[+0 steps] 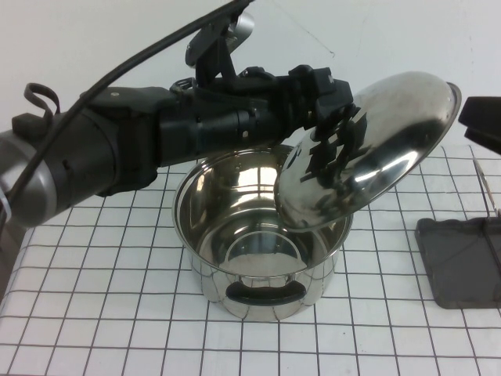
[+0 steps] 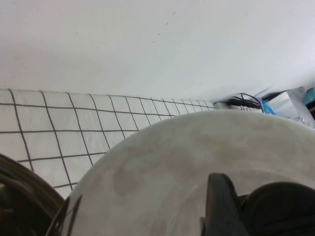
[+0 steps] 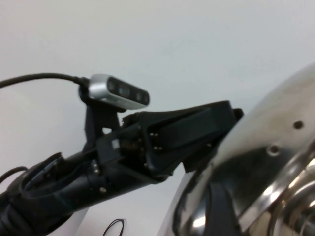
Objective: Put pot lid on rack
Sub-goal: Hand over the pot lid
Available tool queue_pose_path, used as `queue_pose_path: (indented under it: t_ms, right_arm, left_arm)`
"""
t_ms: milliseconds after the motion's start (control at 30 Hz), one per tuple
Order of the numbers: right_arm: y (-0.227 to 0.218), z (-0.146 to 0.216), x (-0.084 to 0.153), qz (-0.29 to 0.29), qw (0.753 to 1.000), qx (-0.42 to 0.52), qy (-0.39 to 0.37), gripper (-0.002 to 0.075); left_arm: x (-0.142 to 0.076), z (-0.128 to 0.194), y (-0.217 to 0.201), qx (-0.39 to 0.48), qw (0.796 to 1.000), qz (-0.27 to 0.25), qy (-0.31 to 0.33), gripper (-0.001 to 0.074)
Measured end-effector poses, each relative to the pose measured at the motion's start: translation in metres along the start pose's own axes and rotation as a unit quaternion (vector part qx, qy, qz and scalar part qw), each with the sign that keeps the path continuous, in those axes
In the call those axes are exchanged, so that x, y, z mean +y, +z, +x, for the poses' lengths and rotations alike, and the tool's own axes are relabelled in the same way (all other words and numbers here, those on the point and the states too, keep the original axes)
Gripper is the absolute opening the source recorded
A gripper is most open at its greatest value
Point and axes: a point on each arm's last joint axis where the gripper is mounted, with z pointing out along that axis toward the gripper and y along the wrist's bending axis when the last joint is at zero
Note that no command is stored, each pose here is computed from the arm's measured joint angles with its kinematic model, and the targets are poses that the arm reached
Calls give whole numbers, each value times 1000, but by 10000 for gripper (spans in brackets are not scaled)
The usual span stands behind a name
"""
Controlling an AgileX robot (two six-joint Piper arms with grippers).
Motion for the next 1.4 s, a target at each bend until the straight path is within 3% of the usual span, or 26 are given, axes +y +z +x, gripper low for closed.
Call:
queue_pose_path:
  t_ms: [267, 933, 1400]
  right_arm:
    - [8, 2, -16, 5, 999, 12, 35, 398]
    - [7, 1, -16, 5, 999, 12, 38, 398]
    - [12, 3, -20, 8, 998, 18, 56, 398]
  left_arm:
    - [0, 0, 0, 1, 1000, 2, 8, 321]
    - [5, 4, 6, 10, 1000, -2, 27, 321]
    - [-3, 12, 18, 17, 999, 6, 31, 321]
